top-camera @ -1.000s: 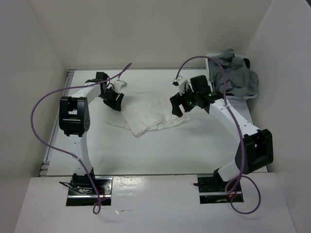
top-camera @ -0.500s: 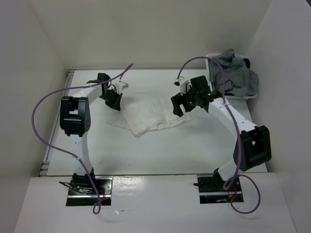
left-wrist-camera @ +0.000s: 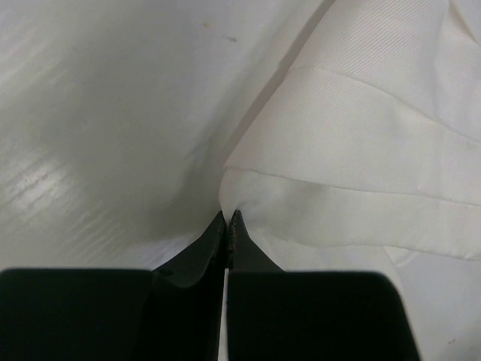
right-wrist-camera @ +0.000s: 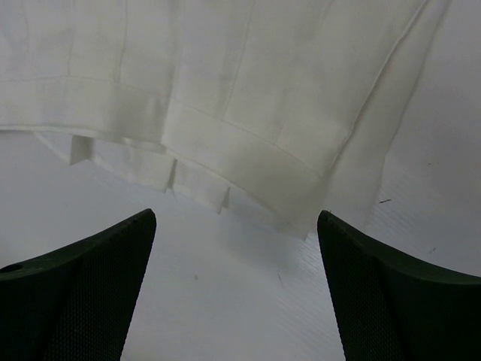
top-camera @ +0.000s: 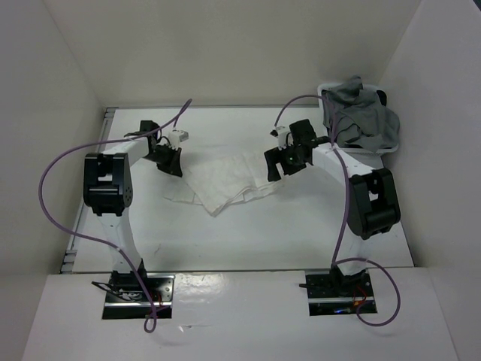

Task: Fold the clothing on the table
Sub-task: Fold the skirt

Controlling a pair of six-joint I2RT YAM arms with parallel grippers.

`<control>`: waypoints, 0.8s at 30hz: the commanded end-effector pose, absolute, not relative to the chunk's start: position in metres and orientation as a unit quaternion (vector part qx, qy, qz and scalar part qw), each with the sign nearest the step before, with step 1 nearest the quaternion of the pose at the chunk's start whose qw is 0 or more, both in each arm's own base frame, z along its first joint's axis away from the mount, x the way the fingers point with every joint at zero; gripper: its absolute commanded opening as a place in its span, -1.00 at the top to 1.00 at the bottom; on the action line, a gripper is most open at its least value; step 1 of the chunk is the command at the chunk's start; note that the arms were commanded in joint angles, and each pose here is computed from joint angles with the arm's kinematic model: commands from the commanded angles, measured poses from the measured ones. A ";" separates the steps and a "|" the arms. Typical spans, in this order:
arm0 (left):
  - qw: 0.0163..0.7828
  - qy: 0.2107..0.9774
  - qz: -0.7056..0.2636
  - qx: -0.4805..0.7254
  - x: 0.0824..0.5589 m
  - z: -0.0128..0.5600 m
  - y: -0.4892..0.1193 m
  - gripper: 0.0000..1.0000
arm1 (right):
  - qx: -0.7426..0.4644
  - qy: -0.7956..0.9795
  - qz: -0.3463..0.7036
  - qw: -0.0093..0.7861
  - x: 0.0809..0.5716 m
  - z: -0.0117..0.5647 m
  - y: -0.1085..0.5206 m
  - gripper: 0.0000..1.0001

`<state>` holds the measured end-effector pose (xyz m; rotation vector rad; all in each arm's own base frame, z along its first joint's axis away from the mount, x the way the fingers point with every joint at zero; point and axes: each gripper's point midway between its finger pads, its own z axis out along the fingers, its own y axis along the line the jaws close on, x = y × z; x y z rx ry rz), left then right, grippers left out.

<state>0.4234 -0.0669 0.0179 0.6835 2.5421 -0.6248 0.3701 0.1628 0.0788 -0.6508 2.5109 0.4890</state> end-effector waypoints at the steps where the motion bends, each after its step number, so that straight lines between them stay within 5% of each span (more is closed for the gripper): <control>1: 0.144 0.942 -0.214 0.216 0.385 -0.013 -0.048 1.00 | -0.223 0.918 0.177 0.278 0.394 0.091 0.165 -0.84; 24: 0.138 0.939 -0.229 0.217 0.365 -0.010 -0.046 1.00 | -0.146 0.941 0.186 0.241 0.435 0.053 0.132 -0.84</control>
